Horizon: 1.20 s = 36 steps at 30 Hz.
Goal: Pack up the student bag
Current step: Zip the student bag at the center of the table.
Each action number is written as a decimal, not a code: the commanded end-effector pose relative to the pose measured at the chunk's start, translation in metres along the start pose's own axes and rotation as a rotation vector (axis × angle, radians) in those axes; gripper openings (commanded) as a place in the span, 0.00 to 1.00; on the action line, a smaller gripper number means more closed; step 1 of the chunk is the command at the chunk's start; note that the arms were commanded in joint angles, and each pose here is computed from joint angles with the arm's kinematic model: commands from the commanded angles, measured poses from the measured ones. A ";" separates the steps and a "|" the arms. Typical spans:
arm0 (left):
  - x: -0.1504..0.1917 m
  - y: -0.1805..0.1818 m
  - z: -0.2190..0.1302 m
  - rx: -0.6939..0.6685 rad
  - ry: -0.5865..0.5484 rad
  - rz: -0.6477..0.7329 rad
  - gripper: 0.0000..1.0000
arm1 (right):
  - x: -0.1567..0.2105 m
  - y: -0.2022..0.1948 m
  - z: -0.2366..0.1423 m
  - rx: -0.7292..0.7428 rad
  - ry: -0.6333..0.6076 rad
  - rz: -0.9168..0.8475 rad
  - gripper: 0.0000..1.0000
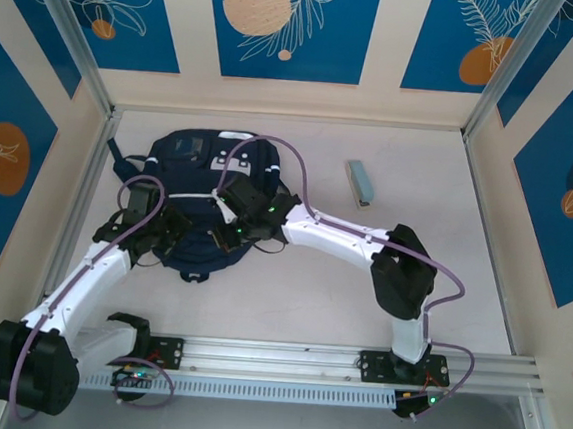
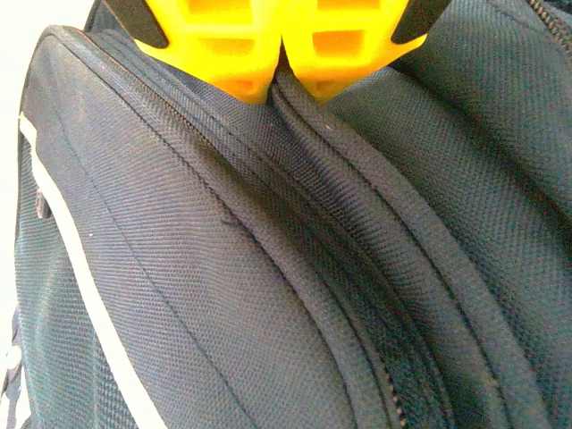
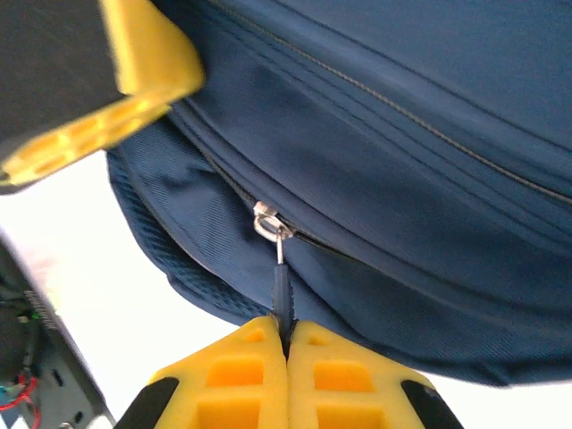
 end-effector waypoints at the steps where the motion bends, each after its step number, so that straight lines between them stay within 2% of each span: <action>1: -0.007 0.005 0.000 -0.057 -0.056 0.067 0.00 | 0.010 -0.028 -0.035 0.189 0.024 0.051 0.00; 7: -0.005 0.009 -0.001 -0.074 -0.047 0.089 0.00 | 0.026 -0.060 -0.044 0.285 0.056 0.129 0.00; 12: -0.002 0.012 -0.002 -0.083 -0.011 0.112 0.00 | 0.022 -0.088 -0.043 0.352 0.052 0.150 0.00; 26: 0.007 0.024 -0.002 -0.117 0.050 0.146 0.00 | -0.029 -0.162 -0.021 0.411 -0.059 0.197 0.00; 36: 0.008 0.020 -0.001 -0.104 0.073 0.159 0.00 | -0.060 -0.182 0.000 0.462 -0.100 0.276 0.00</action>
Point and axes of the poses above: each hand's point on the last joint's axis, 136 mm out from that joint toward the fingers, its own z axis out along the fingers, its own y axis along the line the jaws close on, x = y × z, the point moved 8 cm from there along -z, back along the fingers, and after that the axes turned 5 degrees about -z, right-handed, at the moved point
